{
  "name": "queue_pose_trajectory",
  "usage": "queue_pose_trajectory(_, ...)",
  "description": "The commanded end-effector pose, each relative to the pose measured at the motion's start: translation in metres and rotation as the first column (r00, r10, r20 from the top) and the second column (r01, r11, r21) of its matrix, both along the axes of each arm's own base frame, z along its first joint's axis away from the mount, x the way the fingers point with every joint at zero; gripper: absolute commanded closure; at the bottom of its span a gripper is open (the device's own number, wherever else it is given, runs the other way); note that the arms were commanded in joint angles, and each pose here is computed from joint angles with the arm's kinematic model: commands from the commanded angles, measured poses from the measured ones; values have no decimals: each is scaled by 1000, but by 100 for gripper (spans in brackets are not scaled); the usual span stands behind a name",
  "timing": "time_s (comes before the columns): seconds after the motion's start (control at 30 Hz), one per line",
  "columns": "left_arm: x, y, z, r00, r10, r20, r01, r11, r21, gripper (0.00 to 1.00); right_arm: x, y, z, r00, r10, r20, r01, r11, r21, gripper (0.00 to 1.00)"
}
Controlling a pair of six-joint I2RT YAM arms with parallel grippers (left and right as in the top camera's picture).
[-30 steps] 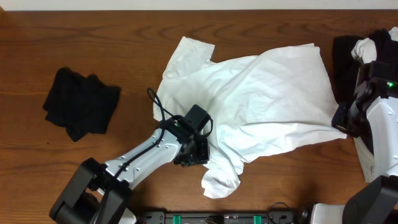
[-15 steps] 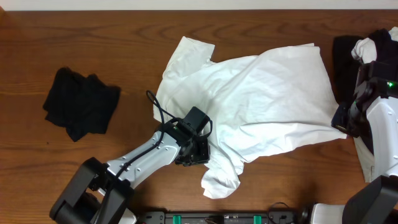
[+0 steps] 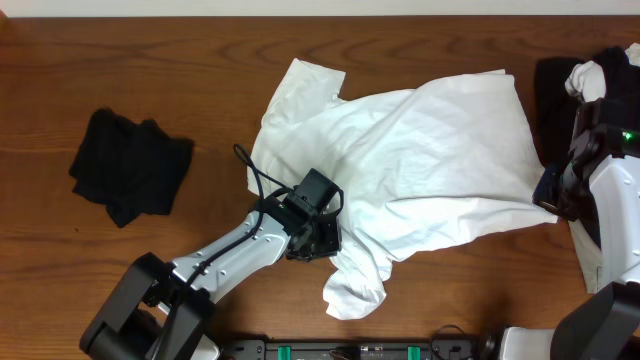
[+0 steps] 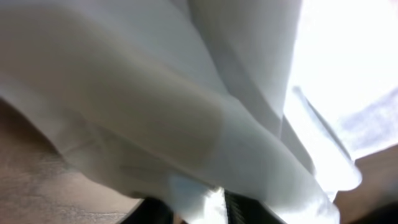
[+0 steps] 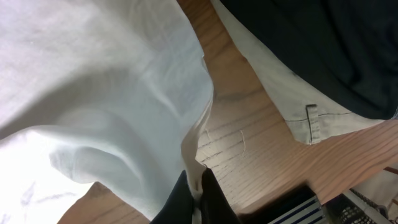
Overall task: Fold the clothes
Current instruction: 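Drag the lower left corner downward to flatten the T-shirt, then release the T-shirt and retract the left gripper leftward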
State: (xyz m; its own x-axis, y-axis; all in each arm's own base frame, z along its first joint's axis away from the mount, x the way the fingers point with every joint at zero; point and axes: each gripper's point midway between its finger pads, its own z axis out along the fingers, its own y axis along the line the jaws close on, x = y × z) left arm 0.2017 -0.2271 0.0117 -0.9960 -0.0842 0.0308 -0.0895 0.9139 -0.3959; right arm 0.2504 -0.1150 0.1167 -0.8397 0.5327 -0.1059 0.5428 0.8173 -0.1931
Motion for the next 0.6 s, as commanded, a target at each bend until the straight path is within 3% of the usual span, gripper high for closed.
queue_pose_trajectory(0.0, 2, 8, -7, 1000, 15, 15, -16, 999, 44, 87, -1, -2, 1, 1000, -7, 2, 7, 1000, -4, 99)
queue_pose_trajectory(0.1, 3, 8, -7, 1000, 16, 17, -17, 999, 46, 94, -2, -2, 1, 1000, -7, 1, 7, 1000, -4, 99)
queue_pose_trajectory(0.3, 11, 25, -7, 998, 48, 49, -53, 993, 107, 94, -1, -2, 1, 1000, -7, 2, 7, 1000, -4, 99)
queue_pose_trajectory(0.57, 53, 107, 35, 967, 164, 195, -196, 968, 157, 94, 0, -1, 1, 1000, -7, 7, 7, 1000, 3, 99)
